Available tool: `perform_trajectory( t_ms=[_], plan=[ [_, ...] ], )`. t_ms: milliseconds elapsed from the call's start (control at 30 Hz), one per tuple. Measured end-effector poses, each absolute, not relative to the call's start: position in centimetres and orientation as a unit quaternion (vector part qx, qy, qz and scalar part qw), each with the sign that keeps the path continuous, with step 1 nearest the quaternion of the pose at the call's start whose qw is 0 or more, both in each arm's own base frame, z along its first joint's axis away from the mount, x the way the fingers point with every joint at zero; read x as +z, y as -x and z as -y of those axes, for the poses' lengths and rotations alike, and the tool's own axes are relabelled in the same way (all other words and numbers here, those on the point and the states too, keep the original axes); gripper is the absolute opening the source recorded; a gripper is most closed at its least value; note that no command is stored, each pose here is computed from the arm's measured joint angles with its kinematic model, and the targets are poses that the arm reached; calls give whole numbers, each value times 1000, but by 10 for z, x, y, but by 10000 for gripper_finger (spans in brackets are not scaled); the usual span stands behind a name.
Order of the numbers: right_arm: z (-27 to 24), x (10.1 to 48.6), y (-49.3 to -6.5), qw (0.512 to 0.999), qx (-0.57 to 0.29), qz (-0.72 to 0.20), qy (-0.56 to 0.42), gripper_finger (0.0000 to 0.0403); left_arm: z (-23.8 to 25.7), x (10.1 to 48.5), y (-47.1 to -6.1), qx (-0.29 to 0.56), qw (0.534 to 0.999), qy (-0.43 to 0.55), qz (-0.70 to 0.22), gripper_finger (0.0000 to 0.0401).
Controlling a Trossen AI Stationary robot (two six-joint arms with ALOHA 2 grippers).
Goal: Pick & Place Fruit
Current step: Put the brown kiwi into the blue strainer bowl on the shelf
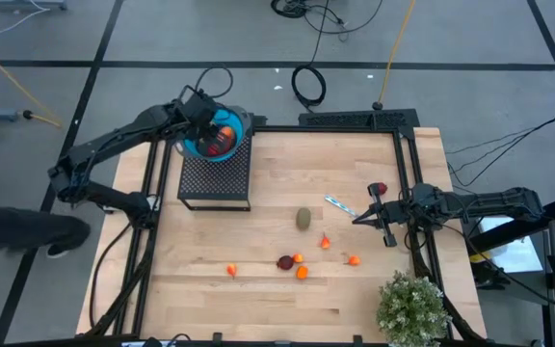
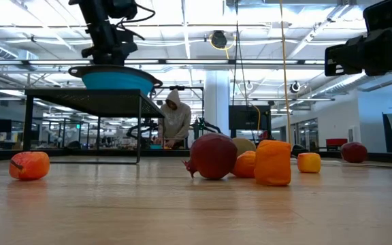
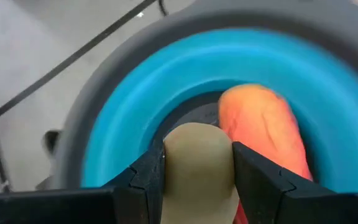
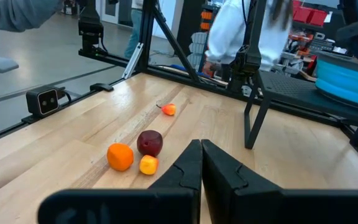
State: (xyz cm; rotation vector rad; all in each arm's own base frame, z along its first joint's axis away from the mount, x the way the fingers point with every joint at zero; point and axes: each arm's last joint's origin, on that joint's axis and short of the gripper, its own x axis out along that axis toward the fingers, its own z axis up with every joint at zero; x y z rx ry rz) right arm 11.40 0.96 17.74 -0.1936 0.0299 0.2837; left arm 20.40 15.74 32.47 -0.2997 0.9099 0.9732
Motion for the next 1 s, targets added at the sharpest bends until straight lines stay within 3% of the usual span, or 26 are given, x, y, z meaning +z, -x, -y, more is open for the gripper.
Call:
perform_trajectory(
  t_ms=[600, 1000],
  plan=[
    [-10, 177, -114, 985, 143, -15, 93, 0, -158, 322, -205, 441, 780, 145, -420, 154],
    [-10, 177, -114, 985, 143, -15, 93, 0, -157, 322, -205, 440, 782, 147, -416, 240]
  ],
)
